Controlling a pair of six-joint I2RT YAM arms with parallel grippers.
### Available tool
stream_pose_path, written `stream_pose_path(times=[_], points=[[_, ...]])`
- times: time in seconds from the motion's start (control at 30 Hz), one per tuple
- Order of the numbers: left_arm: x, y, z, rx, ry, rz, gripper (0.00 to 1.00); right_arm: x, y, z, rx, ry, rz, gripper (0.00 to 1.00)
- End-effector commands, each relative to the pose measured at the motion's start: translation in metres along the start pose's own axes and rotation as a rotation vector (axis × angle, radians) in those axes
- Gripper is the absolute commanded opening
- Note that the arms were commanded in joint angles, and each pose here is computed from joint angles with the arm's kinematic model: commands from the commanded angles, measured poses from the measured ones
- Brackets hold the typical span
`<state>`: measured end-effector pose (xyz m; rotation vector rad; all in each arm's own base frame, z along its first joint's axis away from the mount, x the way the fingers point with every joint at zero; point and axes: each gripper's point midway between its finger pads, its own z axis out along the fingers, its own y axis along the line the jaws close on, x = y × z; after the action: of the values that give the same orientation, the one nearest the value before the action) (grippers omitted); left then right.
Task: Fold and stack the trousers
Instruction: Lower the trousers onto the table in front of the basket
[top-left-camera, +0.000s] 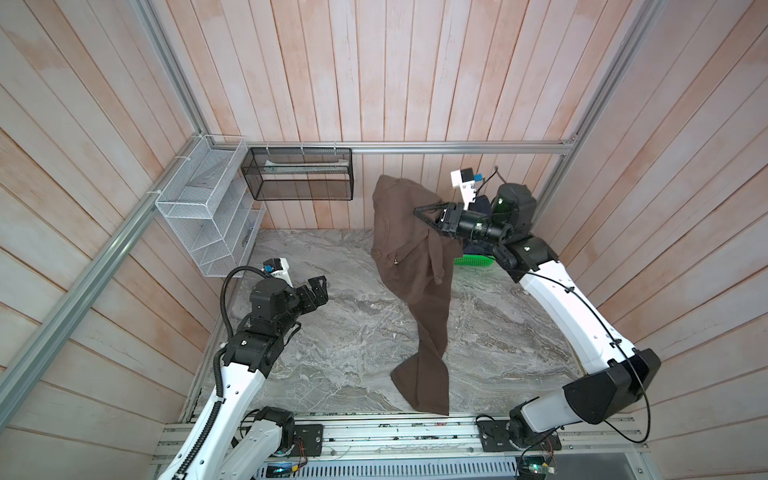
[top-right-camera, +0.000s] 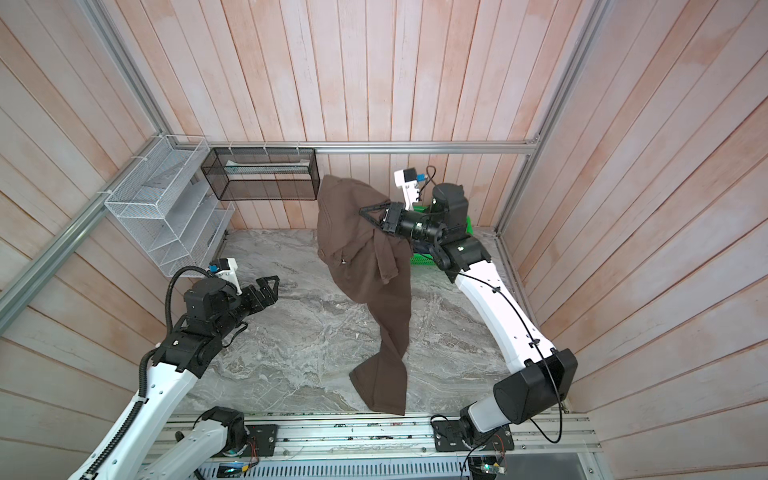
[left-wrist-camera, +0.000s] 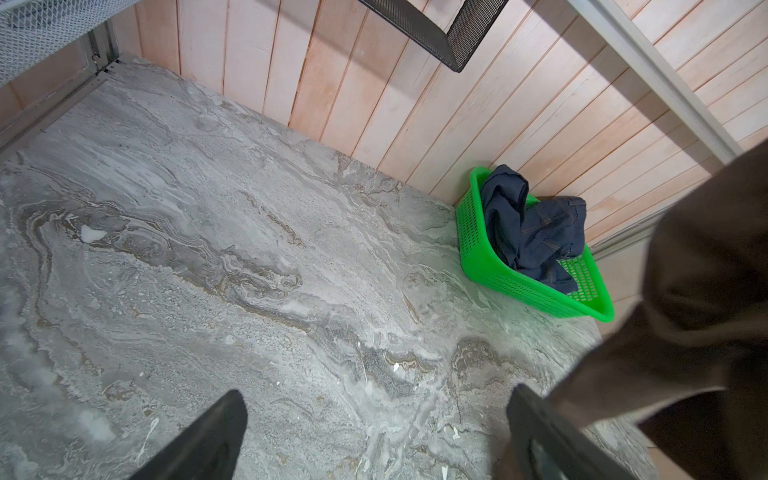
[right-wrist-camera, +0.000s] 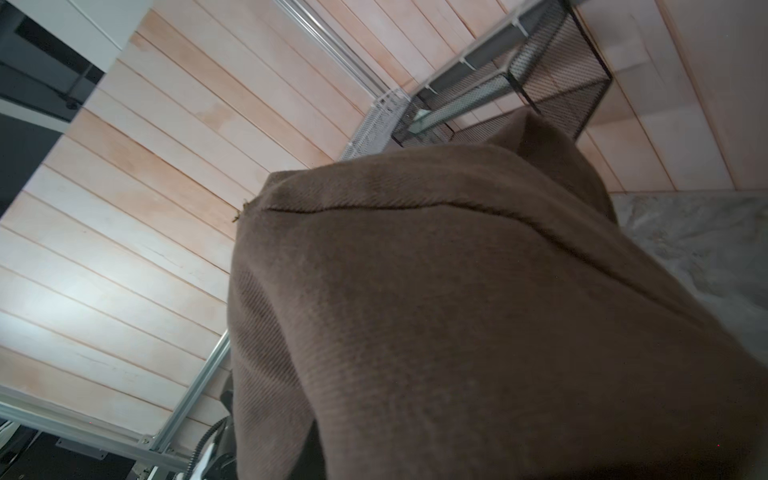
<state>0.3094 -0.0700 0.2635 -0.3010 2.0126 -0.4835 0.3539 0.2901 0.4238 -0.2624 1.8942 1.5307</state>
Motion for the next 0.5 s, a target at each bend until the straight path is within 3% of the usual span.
stream_pose_path(times=[0.0, 0.23, 0.33, 0.43, 0.47], points=[[0.006, 0.003, 0.005, 0.001, 0.012, -0.010, 1.00, 0.007, -0.018, -0.004, 0.024, -0.052, -0.073, 0.00], [0.011, 0.006, 0.011, -0.009, 0.037, 0.002, 1.00, 0.083, -0.120, -0.036, 0.359, 0.013, 0.063, 0.03], [0.013, 0.004, 0.015, 0.001, 0.047, -0.001, 1.00, 0.102, -0.151, -0.061, 0.546, 0.029, 0.078, 0.37], [0.018, 0.001, 0.021, 0.021, 0.075, 0.000, 1.00, 0.110, -0.169, -0.085, 0.706, 0.036, 0.076, 0.92], [0.021, -0.001, 0.023, 0.032, 0.098, 0.004, 1.00, 0.107, -0.168, -0.092, 0.744, 0.024, 0.064, 0.98]])
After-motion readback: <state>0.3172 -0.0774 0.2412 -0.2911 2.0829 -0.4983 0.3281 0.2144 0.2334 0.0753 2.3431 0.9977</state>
